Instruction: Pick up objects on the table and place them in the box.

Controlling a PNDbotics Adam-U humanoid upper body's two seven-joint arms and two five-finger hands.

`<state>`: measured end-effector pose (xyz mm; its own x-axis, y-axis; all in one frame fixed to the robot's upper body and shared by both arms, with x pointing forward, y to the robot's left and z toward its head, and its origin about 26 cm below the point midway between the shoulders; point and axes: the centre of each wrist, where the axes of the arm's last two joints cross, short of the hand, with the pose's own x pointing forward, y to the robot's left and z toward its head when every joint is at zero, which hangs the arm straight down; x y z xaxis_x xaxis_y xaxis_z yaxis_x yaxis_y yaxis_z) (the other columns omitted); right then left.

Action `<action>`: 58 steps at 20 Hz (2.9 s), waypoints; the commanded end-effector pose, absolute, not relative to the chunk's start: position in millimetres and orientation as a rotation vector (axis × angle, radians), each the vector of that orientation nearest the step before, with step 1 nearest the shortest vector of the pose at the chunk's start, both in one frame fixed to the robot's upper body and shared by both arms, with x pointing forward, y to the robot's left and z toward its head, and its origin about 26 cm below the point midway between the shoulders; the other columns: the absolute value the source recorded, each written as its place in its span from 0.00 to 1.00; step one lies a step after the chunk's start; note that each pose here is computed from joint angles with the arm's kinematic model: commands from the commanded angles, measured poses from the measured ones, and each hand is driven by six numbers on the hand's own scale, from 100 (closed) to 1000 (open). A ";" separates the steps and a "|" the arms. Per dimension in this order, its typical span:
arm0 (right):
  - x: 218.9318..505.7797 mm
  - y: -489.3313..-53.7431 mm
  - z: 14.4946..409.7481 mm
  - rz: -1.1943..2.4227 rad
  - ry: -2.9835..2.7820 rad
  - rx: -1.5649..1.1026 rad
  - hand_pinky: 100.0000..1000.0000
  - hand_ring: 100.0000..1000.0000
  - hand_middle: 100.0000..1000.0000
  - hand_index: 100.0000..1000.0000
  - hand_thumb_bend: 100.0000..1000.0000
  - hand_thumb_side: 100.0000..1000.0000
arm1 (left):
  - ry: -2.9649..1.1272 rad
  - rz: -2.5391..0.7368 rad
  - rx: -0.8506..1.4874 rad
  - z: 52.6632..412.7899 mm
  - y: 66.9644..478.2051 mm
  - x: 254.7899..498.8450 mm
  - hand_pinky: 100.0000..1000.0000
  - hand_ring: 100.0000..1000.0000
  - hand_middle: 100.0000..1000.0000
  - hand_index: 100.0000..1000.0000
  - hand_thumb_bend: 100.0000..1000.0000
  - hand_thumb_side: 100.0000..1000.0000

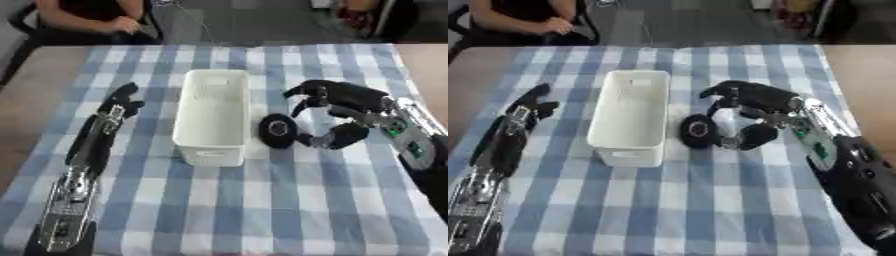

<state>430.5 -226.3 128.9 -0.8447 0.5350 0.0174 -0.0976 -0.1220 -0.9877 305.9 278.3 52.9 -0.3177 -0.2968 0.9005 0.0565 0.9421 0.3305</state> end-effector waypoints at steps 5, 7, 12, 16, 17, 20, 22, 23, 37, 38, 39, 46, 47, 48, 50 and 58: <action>438.2 -218.2 135.1 2.042 -1.743 -0.504 1.00 0.94 0.92 0.72 0.26 0.77 | -1.881 -0.372 0.169 57.3 276.4 307.3 0.89 0.80 1.00 0.92 0.00 1.00; 438.7 -217.1 133.9 2.048 -1.743 -0.501 1.00 0.94 0.92 0.72 0.25 0.77 | -1.882 -0.373 0.166 57.4 275.8 307.5 0.89 0.81 1.00 0.92 0.00 1.00; 439.6 -217.0 130.7 2.053 -1.739 -0.495 1.00 0.94 0.92 0.72 0.25 0.77 | -1.885 -0.373 0.162 57.9 275.0 307.8 0.89 0.81 1.00 0.92 0.00 1.00; 440.5 -218.0 129.2 2.056 -1.733 -0.495 1.00 0.94 0.92 0.72 0.25 0.77 | -1.887 -0.374 0.158 58.3 274.1 308.2 0.89 0.81 1.00 0.91 0.00 1.00; 440.9 -218.2 128.8 2.054 -1.731 -0.496 1.00 0.94 0.92 0.72 0.25 0.77 | -1.887 -0.374 0.156 58.3 273.7 308.3 0.89 0.81 1.00 0.91 0.00 1.00; 442.0 -217.8 126.6 2.054 -1.724 -0.494 1.00 0.94 0.92 0.72 0.25 0.77 | -1.888 -0.376 0.152 58.3 272.9 308.6 0.89 0.81 1.00 0.91 0.00 1.00; 442.9 -216.9 124.4 2.054 -1.719 -0.490 1.00 0.94 0.92 0.72 0.25 0.77 | -1.888 -0.376 0.151 58.3 272.7 308.7 0.89 0.81 1.00 0.91 0.00 1.00; 443.4 -216.7 123.4 2.054 -1.716 -0.489 1.00 0.94 0.92 0.71 0.25 0.77 | -1.889 -0.375 0.151 58.3 272.5 308.8 0.89 0.81 1.00 0.91 0.00 1.00; 451.2 -216.2 119.6 2.050 -1.695 -0.513 1.00 0.94 0.92 0.71 0.25 0.77 | -1.899 -0.378 0.129 59.9 267.2 310.7 0.89 0.81 1.00 0.91 0.00 1.00; 451.7 -216.3 119.0 2.050 -1.693 -0.514 1.00 0.94 0.92 0.71 0.25 0.77 | -1.900 -0.378 0.129 59.9 267.0 310.8 0.89 0.81 1.00 0.91 0.00 1.00; 452.0 -216.6 118.2 2.051 -1.689 -0.515 1.00 0.94 0.92 0.71 0.25 0.77 | -1.900 -0.379 0.128 60.0 266.8 310.9 0.89 0.81 1.00 0.91 0.00 1.00; 454.9 -220.4 110.8 2.059 -1.653 -0.520 1.00 0.94 0.92 0.71 0.25 0.77 | -1.903 -0.380 0.124 60.6 265.9 311.2 0.89 0.81 1.00 0.91 0.00 1.00; 455.2 -221.0 109.4 2.059 -1.647 -0.521 1.00 0.94 0.92 0.70 0.25 0.77 | -1.903 -0.380 0.123 60.7 265.7 311.3 0.89 0.81 1.00 0.91 0.00 1.00; 455.6 -221.4 108.1 2.060 -1.642 -0.521 1.00 0.94 0.92 0.70 0.25 0.77 | -1.904 -0.380 0.122 60.8 265.6 311.4 0.89 0.81 1.00 0.91 0.00 1.00; 456.1 -221.3 105.2 2.062 -1.635 -0.520 1.00 0.94 0.92 0.70 0.25 0.77 | -1.904 -0.380 0.121 61.0 265.2 311.5 0.89 0.81 1.00 0.91 0.00 1.00; 456.4 -221.1 92.2 2.083 -1.598 -0.512 1.00 0.93 0.92 0.69 0.24 0.76 | -1.907 -0.380 0.117 61.5 264.5 311.8 0.89 0.81 1.00 0.91 0.00 1.00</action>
<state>452.6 -223.2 84.0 -0.8223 0.5690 0.0108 -0.1574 -0.2092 -0.9651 309.7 264.7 54.2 -0.3370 -0.2610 0.9046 0.0993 0.9456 0.3098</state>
